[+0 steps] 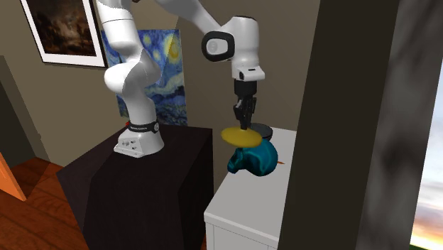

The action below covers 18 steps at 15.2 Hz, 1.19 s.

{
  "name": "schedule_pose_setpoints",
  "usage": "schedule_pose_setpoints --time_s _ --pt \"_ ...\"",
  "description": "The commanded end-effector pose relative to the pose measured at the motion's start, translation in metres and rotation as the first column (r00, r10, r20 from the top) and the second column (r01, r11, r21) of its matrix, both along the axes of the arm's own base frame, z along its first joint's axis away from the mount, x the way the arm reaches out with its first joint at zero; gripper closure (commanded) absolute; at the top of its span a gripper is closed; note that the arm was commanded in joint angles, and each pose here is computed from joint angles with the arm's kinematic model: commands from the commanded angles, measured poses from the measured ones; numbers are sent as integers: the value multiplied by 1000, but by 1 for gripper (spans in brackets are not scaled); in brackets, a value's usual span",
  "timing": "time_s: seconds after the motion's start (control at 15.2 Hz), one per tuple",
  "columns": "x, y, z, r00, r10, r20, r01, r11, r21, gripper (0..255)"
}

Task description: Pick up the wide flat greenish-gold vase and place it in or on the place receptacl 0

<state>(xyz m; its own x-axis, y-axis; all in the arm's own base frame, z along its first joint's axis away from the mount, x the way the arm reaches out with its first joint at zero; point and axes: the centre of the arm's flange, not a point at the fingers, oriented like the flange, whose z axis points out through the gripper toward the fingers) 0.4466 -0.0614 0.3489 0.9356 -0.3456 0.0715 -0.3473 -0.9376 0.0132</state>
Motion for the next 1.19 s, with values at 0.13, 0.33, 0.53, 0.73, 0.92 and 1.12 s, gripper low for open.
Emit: schedule_pose_setpoints --time_s 0.13,0.33,0.53,0.73,0.92,1.12 --pt "6 53 4 1000 -2 0 2 1000 0 255" --pt "12 91 9 1000 -2 0 2 1000 0 255" --pt "19 130 13 1000 -2 0 2 1000 0 255" --pt "25 169 17 1000 -2 0 2 1000 0 255" --pt "31 208 22 1000 -2 0 2 1000 0 255" --pt "38 247 26 1000 -2 0 2 1000 0 255"
